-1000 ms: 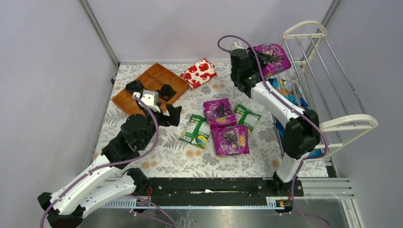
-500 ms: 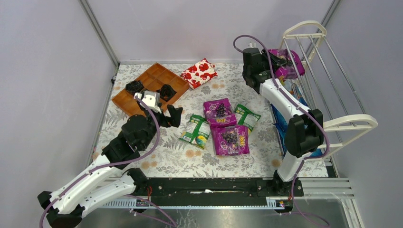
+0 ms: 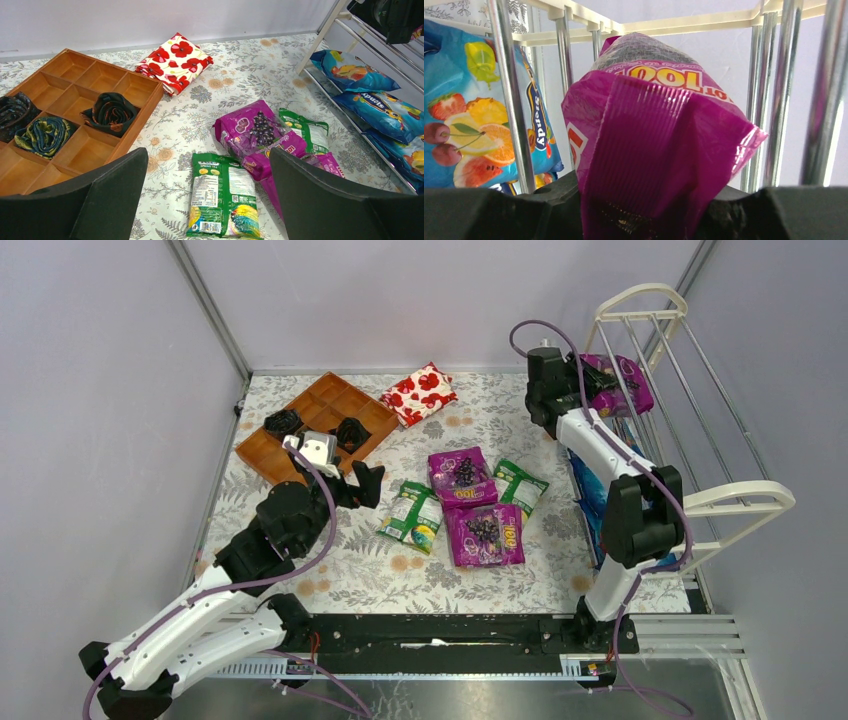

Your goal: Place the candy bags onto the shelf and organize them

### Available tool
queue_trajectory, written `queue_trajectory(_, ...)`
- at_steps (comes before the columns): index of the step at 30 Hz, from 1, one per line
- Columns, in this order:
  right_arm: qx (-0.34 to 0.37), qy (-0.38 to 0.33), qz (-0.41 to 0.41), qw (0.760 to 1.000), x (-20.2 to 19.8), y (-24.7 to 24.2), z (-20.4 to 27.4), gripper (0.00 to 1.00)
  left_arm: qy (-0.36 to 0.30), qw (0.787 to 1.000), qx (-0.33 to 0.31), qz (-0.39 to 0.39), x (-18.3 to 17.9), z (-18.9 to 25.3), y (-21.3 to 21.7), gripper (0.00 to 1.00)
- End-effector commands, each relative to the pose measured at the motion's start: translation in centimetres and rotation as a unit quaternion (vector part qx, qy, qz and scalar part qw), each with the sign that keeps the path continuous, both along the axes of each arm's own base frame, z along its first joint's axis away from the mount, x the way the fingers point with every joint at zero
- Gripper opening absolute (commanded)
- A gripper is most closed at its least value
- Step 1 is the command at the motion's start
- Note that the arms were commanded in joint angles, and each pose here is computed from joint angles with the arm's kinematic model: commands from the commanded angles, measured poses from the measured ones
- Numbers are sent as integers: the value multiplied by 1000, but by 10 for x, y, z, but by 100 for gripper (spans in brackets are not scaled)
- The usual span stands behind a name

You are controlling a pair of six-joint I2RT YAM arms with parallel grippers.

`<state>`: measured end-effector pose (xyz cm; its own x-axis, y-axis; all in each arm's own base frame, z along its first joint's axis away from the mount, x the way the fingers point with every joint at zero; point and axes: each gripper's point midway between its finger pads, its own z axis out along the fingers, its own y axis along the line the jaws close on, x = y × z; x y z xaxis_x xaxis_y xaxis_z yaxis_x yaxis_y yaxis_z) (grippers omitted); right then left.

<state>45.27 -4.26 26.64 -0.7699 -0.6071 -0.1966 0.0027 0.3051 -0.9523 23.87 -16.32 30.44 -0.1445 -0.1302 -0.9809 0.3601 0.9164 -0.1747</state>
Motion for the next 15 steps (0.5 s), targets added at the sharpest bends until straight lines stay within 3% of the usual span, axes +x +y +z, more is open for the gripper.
queue_trajectory(1, -7, -50, -25, 998, 6, -9, 15, 30, -21, 1000, -14, 3, 1, 12, 0, 96)
queue_trajectory(15, -81, -57, -34, 994, 1, -29, 27, 30, -22, 1000, -13, 0, 0, 12, -1, 97)
